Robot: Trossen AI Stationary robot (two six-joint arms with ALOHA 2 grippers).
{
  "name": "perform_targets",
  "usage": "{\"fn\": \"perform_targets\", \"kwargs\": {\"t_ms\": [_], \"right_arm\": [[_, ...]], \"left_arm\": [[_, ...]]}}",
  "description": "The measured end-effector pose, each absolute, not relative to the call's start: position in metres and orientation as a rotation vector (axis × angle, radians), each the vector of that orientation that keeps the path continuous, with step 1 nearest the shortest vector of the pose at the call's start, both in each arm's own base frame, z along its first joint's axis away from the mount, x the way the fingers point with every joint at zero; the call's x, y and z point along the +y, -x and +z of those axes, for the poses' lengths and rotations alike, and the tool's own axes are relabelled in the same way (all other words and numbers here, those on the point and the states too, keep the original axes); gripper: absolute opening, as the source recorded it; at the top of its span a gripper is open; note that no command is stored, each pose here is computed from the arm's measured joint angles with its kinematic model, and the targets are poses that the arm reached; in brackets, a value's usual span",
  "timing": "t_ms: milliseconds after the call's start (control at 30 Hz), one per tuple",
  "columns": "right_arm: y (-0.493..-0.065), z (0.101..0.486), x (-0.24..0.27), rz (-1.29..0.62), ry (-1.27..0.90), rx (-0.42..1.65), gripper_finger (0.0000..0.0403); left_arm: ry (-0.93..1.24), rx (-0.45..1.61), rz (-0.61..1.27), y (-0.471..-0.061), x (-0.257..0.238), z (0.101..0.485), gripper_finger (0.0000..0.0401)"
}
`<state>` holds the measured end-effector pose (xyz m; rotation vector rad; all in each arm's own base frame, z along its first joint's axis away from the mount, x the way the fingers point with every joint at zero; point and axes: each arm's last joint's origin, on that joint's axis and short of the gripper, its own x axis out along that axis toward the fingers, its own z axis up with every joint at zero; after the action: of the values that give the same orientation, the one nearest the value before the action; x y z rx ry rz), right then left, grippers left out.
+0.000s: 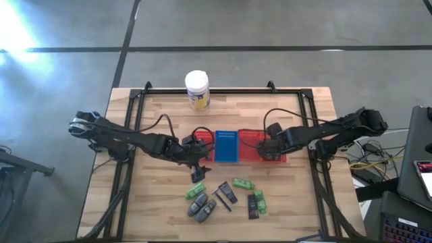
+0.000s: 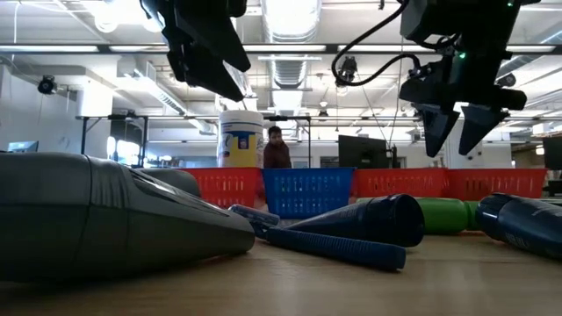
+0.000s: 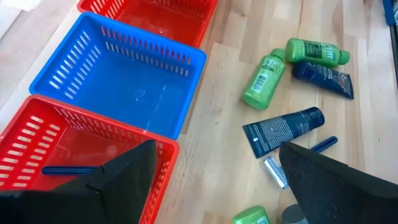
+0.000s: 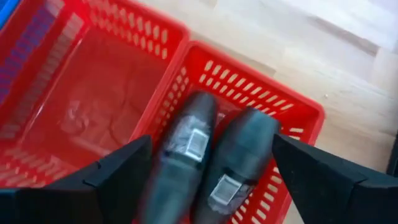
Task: Pick & Place Travel size toiletries
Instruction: Put the green shampoo into the middle red bin
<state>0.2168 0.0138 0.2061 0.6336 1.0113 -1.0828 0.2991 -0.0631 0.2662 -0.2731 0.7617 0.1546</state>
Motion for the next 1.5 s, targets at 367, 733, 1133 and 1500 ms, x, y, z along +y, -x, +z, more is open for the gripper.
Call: {"fn": "perform_targets", "kwargs": {"t_ms": [367,733,1133,1500], "right_arm": [[-0.214,0.228,0.017,-0.860,-0.577,1.084,0.0350],[-0.209,0.237,0.016,-0.861,-0.596,1.029,0.0325],[-0.209,0.236,0.016,-0.867,-0.593,1.037,0.0342],[-0.209,0.236,0.016,-0.849,-0.568,1.049,0.0356]], "left_arm": [[0.291,1.107,0.001,-0.272,-0.081,0.246,0.0344],[0.462,1.103,0.110,-0.268,-0.108,0.207,0.0344],[0.434,1.176,0.132,-0.307,-0.131,0.174,0.0344],[0.408,1.311,0.226,-0.309,-0.137,0.164,0.0344]]}}
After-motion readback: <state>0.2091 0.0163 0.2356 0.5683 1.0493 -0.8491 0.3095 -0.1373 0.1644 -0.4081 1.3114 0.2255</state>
